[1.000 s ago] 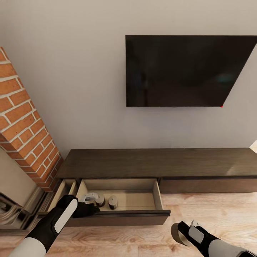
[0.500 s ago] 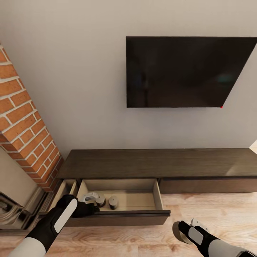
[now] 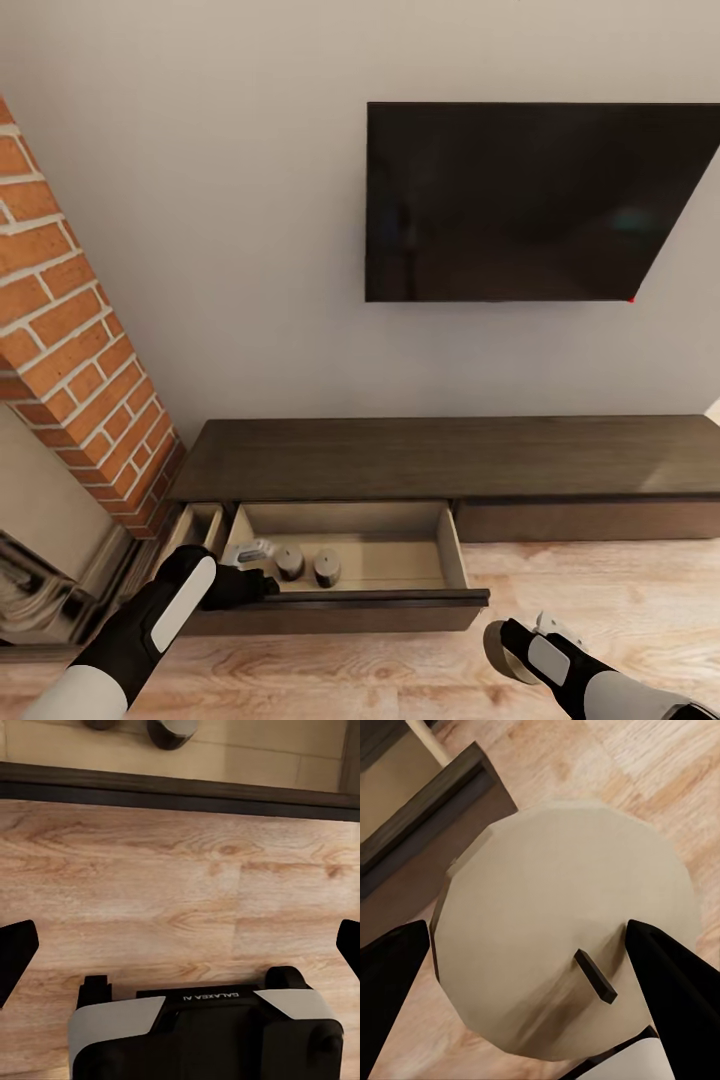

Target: Place each of the two pumpkins and all three candles from the living room inside a cabinet in the living room (use any cabinet), then make sure every cabinet is closed, and position the cauldron so it is next to a table in the living room.

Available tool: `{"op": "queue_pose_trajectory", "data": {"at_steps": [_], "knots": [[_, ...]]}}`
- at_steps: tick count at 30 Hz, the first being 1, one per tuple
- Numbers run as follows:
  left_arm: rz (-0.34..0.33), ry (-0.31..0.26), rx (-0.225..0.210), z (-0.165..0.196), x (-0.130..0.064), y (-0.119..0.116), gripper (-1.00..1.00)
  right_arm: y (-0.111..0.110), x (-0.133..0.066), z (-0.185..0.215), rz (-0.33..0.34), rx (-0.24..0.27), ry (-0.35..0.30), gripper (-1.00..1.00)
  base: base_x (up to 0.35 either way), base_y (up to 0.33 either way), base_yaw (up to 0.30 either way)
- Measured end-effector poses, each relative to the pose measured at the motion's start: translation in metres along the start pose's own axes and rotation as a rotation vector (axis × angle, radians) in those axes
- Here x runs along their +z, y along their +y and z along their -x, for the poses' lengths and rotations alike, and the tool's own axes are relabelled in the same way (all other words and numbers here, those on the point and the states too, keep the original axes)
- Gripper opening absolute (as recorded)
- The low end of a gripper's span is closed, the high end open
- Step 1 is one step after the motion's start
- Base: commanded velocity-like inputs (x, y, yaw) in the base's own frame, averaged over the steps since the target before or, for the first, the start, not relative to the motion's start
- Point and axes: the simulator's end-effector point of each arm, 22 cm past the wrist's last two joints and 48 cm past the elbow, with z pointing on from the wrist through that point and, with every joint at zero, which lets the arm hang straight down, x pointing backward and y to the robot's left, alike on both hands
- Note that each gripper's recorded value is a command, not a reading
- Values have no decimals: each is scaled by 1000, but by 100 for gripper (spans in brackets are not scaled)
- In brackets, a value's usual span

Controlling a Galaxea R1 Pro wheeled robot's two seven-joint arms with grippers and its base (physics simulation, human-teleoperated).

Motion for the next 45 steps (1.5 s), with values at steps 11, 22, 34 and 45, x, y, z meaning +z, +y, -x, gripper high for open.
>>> {"op": "queue_pose_trajectory", "data": {"at_steps": [11,22,34,45], "knots": [[-1,0,0,0,0,0,100,0,0,0,0,0,0,-100,126,129,0],[0,0,1,0,0,0,100,0,0,0,0,-1,1,-100,24,17,0],[0,2,1,-1,1,0,100,5,0,1,10,-17,0,-100,0,0,0],[3,-1,-3,1,-1,3,100,36,-4,-2,76,-30,36,-100,0,0,0]]}}
